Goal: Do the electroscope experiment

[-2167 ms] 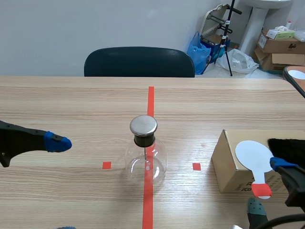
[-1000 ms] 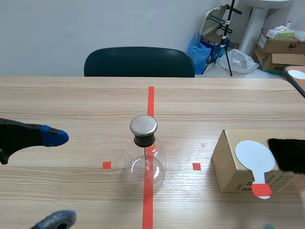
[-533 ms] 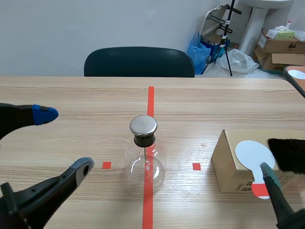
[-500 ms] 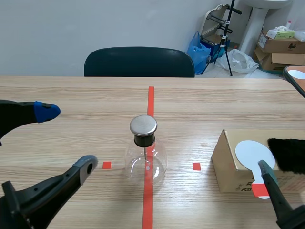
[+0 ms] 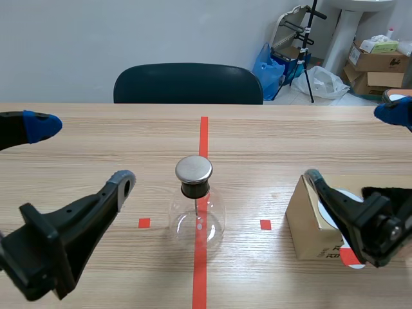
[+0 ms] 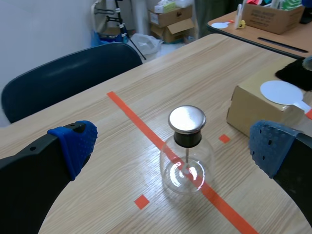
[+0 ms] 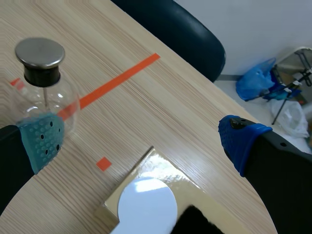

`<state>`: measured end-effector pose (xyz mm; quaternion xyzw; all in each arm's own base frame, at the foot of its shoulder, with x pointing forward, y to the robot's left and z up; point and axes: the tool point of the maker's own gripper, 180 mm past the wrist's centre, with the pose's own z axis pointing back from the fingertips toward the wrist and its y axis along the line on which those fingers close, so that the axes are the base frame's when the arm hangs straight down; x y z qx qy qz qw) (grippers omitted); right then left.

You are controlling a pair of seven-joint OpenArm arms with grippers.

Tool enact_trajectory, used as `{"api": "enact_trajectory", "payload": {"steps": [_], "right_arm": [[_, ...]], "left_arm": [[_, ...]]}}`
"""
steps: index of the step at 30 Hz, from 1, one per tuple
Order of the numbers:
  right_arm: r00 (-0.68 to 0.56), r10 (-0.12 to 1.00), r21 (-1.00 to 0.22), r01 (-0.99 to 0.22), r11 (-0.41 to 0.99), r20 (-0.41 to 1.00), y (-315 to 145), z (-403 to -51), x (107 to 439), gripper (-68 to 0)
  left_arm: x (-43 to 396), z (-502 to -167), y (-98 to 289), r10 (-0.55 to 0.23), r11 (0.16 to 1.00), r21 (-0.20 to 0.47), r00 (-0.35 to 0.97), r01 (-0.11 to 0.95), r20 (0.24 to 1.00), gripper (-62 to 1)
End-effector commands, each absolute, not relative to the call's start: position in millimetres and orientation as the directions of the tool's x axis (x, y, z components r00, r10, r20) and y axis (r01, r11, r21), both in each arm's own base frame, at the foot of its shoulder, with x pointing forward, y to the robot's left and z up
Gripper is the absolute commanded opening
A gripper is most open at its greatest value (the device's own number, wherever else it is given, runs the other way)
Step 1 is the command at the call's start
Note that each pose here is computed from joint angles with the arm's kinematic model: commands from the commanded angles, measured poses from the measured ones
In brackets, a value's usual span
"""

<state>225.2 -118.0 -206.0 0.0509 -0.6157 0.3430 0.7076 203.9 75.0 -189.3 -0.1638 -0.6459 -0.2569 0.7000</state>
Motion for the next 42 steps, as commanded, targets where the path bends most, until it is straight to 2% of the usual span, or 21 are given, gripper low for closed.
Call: {"api": "enact_trajectory", "payload": {"steps": [1,5,8,16,24,42], "right_arm": [[-0.012,0.398,-0.334,-0.564,0.755,0.917,-112,-198,228,0.4],[-0.018,0.355,-0.295,-0.596,0.747,0.935,-100,-194,230,0.4],[0.001,0.350,-0.274,-0.617,0.737,0.937,-90,-200,230,0.4],[0.049,0.323,-0.208,-0.673,0.710,0.945,-66,-213,219,0.4],[0.088,0.369,-0.216,-0.677,0.703,0.925,-68,-225,217,0.4],[0.081,0.365,-0.218,-0.677,0.703,0.928,-68,-223,217,0.4]], "left_arm": [[207,-186,79,-0.127,0.832,0.094,0.023,0.547,0.992,1.4],[213,-192,90,-0.159,0.866,0.113,0.054,0.488,0.986,1.4],[213,-199,92,-0.186,0.866,0.122,0.086,0.485,0.979,1.4],[214,-199,96,-0.189,0.874,0.128,0.085,0.469,0.978,1.4],[217,-200,104,-0.218,0.877,0.153,0.094,0.455,0.971,1.4],[217,-204,105,-0.230,0.878,0.155,0.115,0.454,0.966,1.4]]}}
